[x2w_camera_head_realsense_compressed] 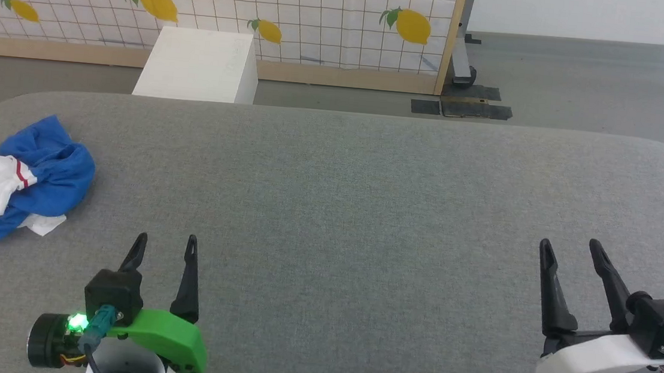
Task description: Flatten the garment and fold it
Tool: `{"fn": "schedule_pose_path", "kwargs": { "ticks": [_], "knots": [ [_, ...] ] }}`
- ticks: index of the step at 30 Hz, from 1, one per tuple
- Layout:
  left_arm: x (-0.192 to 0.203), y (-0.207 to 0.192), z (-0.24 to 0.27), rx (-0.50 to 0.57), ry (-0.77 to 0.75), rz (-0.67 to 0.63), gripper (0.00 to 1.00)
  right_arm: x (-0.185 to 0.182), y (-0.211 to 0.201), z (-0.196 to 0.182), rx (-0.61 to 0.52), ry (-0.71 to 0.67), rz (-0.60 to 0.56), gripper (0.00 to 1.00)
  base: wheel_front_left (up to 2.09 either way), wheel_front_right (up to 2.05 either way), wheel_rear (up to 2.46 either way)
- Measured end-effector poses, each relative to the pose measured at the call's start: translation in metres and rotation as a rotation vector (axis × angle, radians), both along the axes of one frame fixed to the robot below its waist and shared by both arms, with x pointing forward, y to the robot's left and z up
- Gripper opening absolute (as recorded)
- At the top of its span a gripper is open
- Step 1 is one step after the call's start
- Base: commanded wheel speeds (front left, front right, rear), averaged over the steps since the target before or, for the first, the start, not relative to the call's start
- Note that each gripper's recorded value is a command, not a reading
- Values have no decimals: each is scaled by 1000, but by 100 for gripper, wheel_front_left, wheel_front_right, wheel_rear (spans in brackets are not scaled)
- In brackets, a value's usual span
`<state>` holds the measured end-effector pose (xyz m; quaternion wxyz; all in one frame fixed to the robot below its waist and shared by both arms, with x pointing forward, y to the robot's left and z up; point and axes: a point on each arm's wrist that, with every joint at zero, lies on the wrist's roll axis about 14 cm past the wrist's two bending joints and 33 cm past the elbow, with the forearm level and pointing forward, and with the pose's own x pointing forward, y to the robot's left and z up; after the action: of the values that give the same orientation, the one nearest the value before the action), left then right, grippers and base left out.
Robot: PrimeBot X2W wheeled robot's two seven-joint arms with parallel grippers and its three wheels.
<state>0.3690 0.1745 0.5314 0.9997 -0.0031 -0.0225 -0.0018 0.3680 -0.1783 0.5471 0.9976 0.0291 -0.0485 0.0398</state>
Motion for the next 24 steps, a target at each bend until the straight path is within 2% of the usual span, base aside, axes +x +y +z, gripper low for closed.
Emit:
{"fn": "schedule_pose_path", "kwargs": {
  "ticks": [24],
  "knots": [
    [-1,-3,7,-49,-48,-1,100,-5,-9,12,83,-63,-22,100,0,0,0]
  ]
}}
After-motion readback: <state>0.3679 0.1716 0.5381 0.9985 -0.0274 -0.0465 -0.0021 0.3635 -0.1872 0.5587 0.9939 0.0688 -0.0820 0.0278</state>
